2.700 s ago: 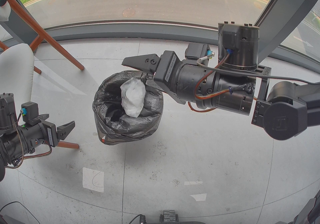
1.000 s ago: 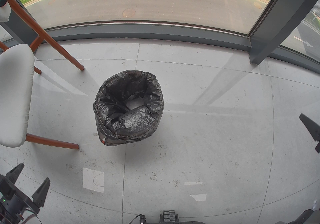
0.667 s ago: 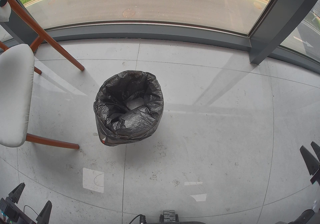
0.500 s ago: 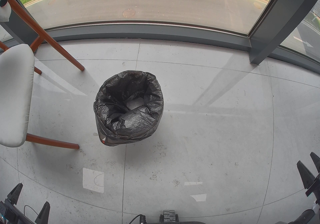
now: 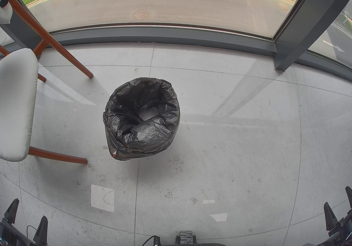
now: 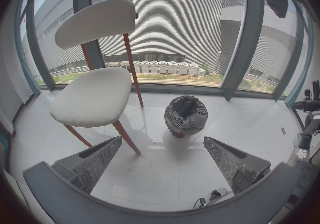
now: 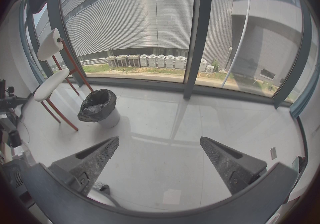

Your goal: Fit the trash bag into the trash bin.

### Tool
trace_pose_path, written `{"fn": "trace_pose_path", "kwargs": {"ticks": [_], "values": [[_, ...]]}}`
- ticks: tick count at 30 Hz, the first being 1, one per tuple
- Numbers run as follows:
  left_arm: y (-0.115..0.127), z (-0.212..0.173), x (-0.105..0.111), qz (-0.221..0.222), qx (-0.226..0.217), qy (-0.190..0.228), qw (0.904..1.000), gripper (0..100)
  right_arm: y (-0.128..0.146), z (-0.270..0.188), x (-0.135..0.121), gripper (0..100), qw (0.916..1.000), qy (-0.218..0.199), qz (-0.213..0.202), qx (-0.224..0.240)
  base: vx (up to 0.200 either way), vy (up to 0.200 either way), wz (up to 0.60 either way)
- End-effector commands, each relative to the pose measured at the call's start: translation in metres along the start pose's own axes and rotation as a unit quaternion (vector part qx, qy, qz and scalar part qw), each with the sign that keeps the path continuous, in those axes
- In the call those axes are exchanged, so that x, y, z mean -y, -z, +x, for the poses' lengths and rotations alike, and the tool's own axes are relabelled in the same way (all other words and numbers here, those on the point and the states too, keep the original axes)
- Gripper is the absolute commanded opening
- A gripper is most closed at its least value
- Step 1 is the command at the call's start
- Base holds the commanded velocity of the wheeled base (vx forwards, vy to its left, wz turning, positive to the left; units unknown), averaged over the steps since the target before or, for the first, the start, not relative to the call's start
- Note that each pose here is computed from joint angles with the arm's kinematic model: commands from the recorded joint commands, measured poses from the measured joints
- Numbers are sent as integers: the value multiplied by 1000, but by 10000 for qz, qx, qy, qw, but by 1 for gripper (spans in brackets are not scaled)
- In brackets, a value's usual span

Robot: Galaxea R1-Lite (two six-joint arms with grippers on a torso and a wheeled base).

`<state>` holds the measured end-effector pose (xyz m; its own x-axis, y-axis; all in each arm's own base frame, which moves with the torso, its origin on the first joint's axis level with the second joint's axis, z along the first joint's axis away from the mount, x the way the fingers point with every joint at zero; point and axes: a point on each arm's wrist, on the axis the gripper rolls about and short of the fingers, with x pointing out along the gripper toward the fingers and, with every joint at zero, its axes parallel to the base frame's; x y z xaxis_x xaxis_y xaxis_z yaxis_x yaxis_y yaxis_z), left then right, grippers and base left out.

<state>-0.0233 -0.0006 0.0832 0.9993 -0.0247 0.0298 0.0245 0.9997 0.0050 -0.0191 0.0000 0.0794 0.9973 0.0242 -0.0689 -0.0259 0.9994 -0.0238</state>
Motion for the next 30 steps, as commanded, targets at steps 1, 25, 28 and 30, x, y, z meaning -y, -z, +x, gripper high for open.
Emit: {"fn": "trace_pose_path", "kwargs": {"ticks": [1,25,28,30], "values": [[7,0,-1,-136,-115,-309,9994,100,4,-4,0,100,9994,169,187,252,0,0,0],[7,0,0,135,-132,109,9998,100,5,-4,-1,100,9993,-222,-78,306,0,0,0],[7,0,0,-1,-134,-61,9999,100,4,-4,-1,100,9993,-127,100,339,0,0,0],[7,0,0,-23,-134,-92,9999,100,4,-4,-1,100,9993,-67,148,345,0,0,0]]}}
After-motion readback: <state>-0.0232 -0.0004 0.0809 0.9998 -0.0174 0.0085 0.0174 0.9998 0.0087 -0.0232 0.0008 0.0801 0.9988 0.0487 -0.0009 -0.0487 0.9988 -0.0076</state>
